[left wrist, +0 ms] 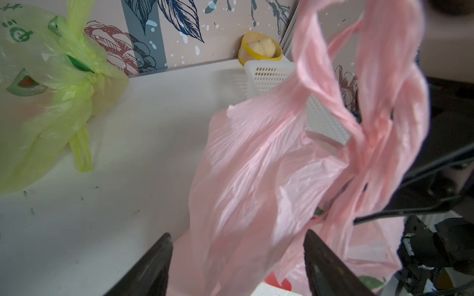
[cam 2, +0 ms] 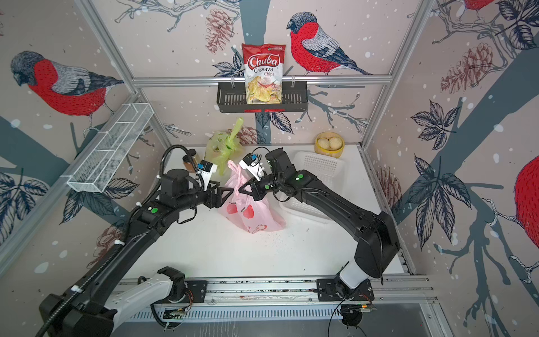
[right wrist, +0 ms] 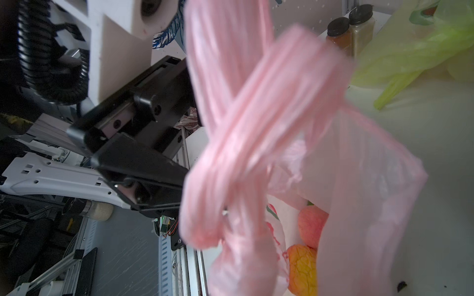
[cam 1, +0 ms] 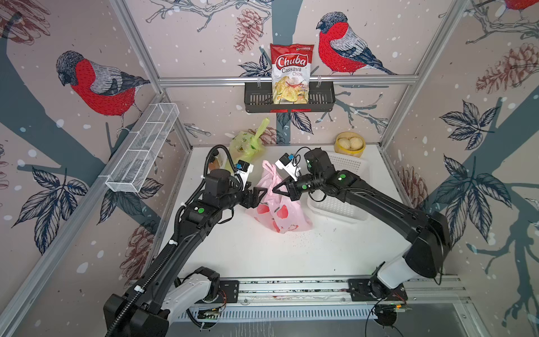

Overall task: Place the peach into a plastic bag & tie a knot
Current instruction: Cross the plastic bag at the center of the board.

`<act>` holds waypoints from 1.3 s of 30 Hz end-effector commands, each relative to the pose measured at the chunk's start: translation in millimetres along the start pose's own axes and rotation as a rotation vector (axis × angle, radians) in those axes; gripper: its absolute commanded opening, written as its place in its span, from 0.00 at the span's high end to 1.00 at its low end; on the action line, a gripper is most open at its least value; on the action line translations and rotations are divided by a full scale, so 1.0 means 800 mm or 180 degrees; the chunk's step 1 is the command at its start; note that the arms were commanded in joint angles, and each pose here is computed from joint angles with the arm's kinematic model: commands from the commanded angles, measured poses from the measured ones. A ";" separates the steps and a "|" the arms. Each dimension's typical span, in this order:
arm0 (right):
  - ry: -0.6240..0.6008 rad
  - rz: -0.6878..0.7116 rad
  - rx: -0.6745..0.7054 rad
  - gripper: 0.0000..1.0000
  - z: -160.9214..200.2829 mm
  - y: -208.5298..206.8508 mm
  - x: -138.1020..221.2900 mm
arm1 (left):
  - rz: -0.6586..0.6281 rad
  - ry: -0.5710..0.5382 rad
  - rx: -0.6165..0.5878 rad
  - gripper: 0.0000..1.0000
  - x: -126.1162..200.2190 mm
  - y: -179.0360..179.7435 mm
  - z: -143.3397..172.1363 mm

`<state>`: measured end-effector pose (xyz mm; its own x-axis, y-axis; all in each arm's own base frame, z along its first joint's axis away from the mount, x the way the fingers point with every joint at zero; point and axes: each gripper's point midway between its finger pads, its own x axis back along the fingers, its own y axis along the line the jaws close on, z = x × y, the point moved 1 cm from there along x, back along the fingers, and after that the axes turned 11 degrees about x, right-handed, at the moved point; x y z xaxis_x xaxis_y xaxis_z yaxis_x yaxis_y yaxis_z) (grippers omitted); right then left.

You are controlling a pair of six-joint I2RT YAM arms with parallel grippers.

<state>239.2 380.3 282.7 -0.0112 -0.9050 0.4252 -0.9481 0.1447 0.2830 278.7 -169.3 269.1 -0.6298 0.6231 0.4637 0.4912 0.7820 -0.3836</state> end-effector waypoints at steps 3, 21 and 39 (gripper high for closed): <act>-0.0112 -0.0146 0.0067 1.00 -0.011 0.008 0.006 | 0.0095 -0.0090 -0.0327 0.16 0.004 -0.007 0.001; -0.0158 -0.0265 0.0012 1.00 -0.006 0.012 0.003 | 0.0179 -0.0081 -0.0186 0.36 -0.029 -0.026 -0.001; -0.0116 0.0145 -0.0117 0.88 0.012 -0.015 0.016 | 0.0028 -0.0301 0.0050 1.00 -0.009 -0.021 0.002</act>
<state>244.1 364.5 272.4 -0.0403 -0.9087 0.4156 -0.9297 0.1864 0.3175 270.7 -188.0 261.6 -0.6542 0.6272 0.4227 0.4936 0.7775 -0.3897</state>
